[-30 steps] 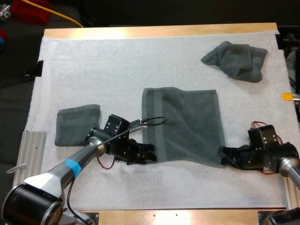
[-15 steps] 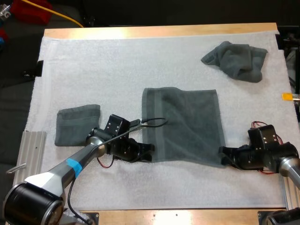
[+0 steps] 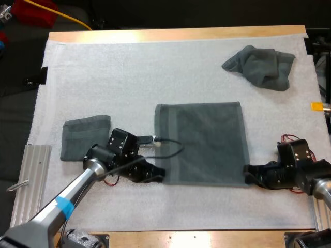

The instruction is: Pick towel from pile, fold and stack

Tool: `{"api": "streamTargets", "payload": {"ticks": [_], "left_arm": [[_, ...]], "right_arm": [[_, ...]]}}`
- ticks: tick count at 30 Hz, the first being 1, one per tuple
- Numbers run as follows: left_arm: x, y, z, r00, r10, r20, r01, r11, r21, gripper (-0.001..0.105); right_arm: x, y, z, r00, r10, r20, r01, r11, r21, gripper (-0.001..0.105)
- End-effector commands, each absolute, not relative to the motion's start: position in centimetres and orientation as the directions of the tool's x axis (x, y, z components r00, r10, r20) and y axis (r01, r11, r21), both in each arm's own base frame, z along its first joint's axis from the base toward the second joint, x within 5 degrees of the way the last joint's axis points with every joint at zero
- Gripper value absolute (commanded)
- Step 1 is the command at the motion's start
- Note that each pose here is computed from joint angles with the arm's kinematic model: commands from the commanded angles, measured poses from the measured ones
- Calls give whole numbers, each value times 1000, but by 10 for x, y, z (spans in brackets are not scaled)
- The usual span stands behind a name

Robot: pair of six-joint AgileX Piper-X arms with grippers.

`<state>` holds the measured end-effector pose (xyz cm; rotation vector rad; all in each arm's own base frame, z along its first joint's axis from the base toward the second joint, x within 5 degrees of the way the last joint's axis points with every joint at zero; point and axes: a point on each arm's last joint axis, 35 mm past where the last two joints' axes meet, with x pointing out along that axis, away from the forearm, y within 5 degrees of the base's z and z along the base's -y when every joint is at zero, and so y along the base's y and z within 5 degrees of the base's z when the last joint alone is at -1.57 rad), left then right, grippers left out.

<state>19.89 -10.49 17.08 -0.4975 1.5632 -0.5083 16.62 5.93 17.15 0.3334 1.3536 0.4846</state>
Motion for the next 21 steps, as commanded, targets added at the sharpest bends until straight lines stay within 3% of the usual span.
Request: {"api": "streamTargets", "payload": {"ticks": [1,12,21], "left_arm": [[193,-107,175,-67,-577,-814,17,815,-579,0],[148,-124,203,-88,-443,-892,203,869,-451,0],[150,-124,213,-40,-519,-854,200,833,-516,0]], "right_arm": [[163,59,178,138,521,-842,-150,852,502,0],[133,52,201,121,545,-830,-150,836,527,0],[129,52,210,171,584,-794,-117,812,572,0]]}}
